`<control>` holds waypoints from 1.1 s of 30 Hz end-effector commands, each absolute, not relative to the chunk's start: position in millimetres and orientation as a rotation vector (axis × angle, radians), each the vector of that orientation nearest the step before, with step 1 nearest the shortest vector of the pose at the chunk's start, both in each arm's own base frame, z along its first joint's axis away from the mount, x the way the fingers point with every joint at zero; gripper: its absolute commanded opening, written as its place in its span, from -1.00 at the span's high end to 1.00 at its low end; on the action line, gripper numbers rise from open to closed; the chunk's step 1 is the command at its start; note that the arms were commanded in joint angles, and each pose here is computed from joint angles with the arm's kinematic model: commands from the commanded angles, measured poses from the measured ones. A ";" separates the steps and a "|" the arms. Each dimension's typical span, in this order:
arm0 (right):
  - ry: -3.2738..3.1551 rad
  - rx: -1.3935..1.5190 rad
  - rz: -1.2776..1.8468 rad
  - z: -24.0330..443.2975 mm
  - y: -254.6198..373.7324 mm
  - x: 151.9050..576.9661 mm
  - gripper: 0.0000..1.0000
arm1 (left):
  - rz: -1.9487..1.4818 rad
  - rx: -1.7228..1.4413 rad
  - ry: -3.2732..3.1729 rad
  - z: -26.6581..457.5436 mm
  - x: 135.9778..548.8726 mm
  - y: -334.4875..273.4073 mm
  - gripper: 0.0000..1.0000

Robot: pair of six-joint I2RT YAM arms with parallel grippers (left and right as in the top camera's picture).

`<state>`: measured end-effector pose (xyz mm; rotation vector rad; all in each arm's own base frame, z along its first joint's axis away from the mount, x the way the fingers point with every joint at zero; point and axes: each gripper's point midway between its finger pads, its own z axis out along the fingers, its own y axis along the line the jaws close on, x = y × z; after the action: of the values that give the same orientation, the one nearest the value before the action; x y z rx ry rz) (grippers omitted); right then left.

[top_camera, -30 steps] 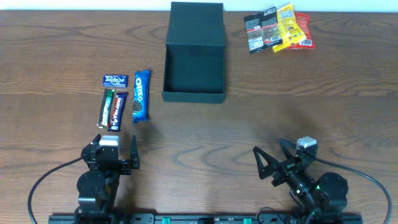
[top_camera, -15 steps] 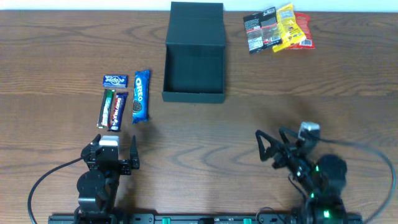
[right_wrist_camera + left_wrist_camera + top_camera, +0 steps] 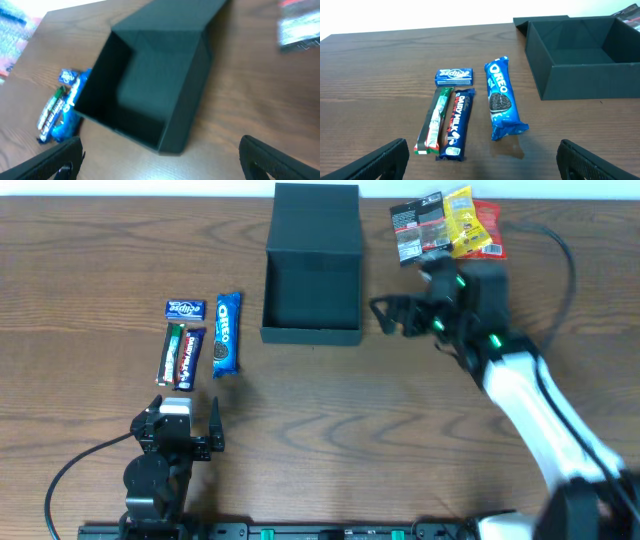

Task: Pack container
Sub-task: 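Move the right gripper toward the black box's right wall, then push the black box with the right gripper to straighten it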

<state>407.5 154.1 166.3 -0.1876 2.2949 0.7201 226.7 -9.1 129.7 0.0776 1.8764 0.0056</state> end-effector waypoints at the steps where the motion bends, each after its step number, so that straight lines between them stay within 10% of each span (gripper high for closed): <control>1: 2.318 -0.306 0.579 163.6 178.1 443.5 -0.98 | 0.016 0.091 1.900 118.7 226.1 -8.9 -0.91; 19: 2.666 -0.376 0.468 63.6 223.3 477.6 -0.98 | 0.016 0.091 1.900 118.7 226.1 -8.9 -0.91; 33: 2.758 -0.362 0.303 41.4 200.5 467.3 0.84 | 0.016 0.091 1.900 118.8 226.2 -8.9 -0.91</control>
<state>474.9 203.5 56.0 -0.3532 2.7115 0.3319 226.7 -9.1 129.7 0.0776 1.8764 0.0056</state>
